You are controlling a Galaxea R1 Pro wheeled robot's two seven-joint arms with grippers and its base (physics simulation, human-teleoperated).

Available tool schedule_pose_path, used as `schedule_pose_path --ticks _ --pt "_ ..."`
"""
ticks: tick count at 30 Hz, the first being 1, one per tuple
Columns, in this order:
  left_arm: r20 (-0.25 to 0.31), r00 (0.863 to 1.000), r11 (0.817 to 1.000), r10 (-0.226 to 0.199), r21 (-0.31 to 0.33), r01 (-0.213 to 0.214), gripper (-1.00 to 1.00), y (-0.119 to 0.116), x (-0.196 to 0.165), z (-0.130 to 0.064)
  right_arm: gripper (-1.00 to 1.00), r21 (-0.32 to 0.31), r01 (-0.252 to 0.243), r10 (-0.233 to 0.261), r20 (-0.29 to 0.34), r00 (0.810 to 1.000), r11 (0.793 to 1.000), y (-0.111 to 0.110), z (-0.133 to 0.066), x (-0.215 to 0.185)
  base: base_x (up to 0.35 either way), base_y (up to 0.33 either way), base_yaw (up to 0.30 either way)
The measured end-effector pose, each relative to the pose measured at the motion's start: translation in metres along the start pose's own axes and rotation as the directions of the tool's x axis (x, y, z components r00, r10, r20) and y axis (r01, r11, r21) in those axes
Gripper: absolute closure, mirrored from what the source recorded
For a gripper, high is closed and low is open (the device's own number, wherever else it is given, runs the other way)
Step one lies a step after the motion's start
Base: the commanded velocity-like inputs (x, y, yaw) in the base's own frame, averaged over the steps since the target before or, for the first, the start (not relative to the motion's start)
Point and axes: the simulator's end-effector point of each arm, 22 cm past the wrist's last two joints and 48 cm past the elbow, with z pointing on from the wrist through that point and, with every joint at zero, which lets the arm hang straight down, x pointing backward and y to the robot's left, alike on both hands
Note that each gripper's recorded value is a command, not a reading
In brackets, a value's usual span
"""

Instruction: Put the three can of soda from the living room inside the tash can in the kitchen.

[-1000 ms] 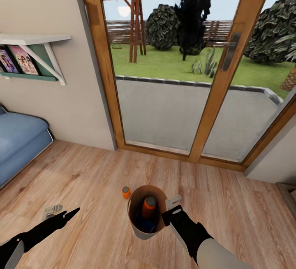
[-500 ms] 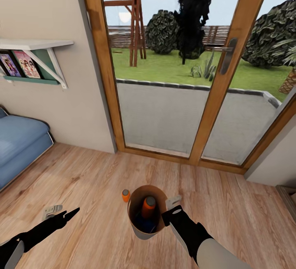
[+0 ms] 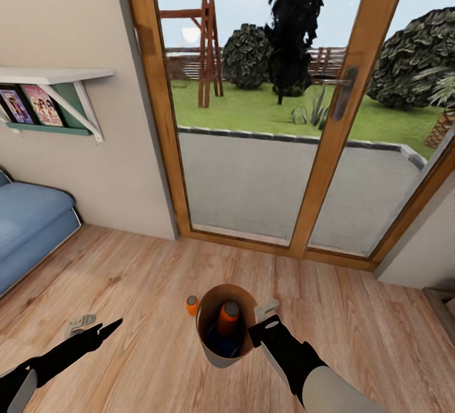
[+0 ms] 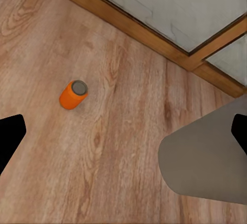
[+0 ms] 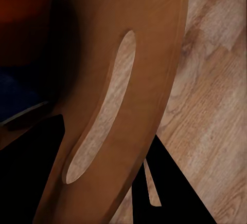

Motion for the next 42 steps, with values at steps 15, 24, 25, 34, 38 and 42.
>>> schedule_pose_path --ticks 15,24,25,34,38,42 --pt "0.021 1.000 1.000 0.010 0.009 -0.010 -1.00 -0.006 -0.011 -0.003 1.00 0.009 0.001 -0.001 0.023 1.000 1.000 -0.004 -0.008 -0.011 0.000 0.000 -0.071" --pt "0.034 0.999 1.000 0.015 0.014 -0.015 -1.00 -0.009 -0.017 -0.005 1.00 0.014 0.001 -0.002 0.037 0.999 1.000 -0.006 -0.013 -0.017 0.000 0.000 -0.045" --pt "0.035 0.999 1.000 0.015 0.015 -0.016 -1.00 -0.010 -0.018 -0.005 1.00 0.016 0.004 -0.004 0.038 0.999 1.000 -0.007 -0.013 -0.017 0.000 0.000 -0.010" --pt "0.048 0.999 1.000 0.021 0.020 -0.022 -1.00 -0.013 -0.024 -0.007 1.00 0.020 0.002 -0.003 0.051 0.999 1.000 -0.009 -0.018 -0.024 0.000 0.000 -0.003" --pt "0.054 0.998 0.999 0.023 0.022 -0.025 -1.00 -0.015 -0.027 -0.008 1.00 0.023 0.002 -0.003 0.057 0.998 1.000 -0.009 -0.021 -0.026 0.000 0.000 0.000" --pt "0.060 0.998 0.999 0.026 0.024 -0.027 -1.00 -0.017 -0.029 -0.009 1.00 0.026 0.002 -0.004 0.064 0.998 1.000 -0.011 -0.023 -0.029 0.000 0.000 0.000"
